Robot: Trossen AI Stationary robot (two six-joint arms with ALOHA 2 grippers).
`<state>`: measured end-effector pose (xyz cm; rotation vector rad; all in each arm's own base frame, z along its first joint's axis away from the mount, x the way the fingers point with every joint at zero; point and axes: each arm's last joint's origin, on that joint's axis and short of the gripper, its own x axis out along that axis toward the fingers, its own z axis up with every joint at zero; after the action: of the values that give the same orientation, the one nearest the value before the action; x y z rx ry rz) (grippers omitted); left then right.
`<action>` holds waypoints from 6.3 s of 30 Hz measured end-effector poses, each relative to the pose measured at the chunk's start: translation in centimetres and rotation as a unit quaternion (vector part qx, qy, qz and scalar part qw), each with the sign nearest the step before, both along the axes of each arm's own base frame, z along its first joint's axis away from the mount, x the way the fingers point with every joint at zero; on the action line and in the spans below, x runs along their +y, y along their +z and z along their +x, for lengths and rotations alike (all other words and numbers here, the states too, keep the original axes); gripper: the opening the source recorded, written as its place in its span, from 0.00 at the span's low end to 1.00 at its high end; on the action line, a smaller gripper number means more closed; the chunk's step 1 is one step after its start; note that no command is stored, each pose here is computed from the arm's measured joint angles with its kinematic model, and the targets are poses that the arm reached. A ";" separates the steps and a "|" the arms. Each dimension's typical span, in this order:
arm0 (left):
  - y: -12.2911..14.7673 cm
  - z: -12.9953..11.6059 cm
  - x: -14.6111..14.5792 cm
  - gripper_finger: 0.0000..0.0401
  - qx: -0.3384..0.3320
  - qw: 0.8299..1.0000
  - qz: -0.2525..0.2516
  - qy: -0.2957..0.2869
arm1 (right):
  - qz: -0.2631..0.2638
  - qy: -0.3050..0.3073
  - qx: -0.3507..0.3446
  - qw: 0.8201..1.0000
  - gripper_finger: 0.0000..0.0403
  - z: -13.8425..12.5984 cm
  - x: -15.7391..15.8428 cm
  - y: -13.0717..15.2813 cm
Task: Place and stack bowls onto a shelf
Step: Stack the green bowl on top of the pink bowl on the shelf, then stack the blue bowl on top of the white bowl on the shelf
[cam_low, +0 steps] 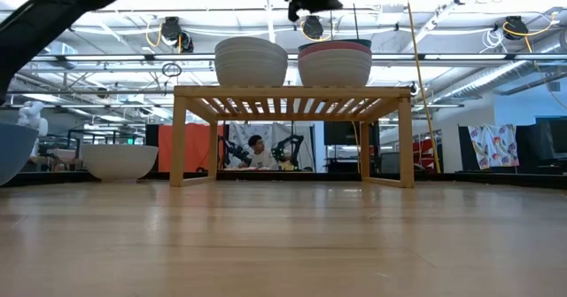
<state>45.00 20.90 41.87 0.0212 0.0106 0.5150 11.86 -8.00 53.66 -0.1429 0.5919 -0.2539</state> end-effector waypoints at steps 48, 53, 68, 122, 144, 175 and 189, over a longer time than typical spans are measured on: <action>-6.6 1.4 1.6 0.01 0.170 0.981 -0.035 0.086 | -0.025 0.006 -0.018 1.000 0.00 -2.0 1.5 0.6; -6.6 1.4 1.5 0.01 0.171 0.981 -0.037 0.086 | -0.025 0.006 -0.018 1.000 0.00 -2.0 1.5 0.6; -6.9 1.3 1.4 0.01 0.185 0.978 -0.044 0.084 | -0.025 0.006 -0.017 1.000 0.00 -2.0 1.5 0.6; 8.9 -25.7 -17.1 0.25 0.317 0.901 -0.277 -0.108 | -0.043 0.003 -0.049 0.998 0.00 -1.8 1.3 1.2; 1.3 -31.9 -24.4 0.25 0.410 0.801 -0.421 -0.116 | -0.043 0.003 -0.049 0.998 0.00 -1.8 1.3 1.2; -16.9 -27.1 -31.3 0.25 0.460 0.671 -0.546 0.202 | -0.050 0.004 -0.056 0.997 0.00 -1.7 1.3 1.4; -18.8 -25.9 -31.9 0.25 0.465 0.675 -0.514 0.252 | -0.051 0.004 -0.057 0.997 0.00 -1.7 1.3 1.4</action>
<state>19.06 -10.97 23.04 -0.8672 1.3654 0.9497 10.17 -6.73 55.07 -0.2278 0.4646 -0.2836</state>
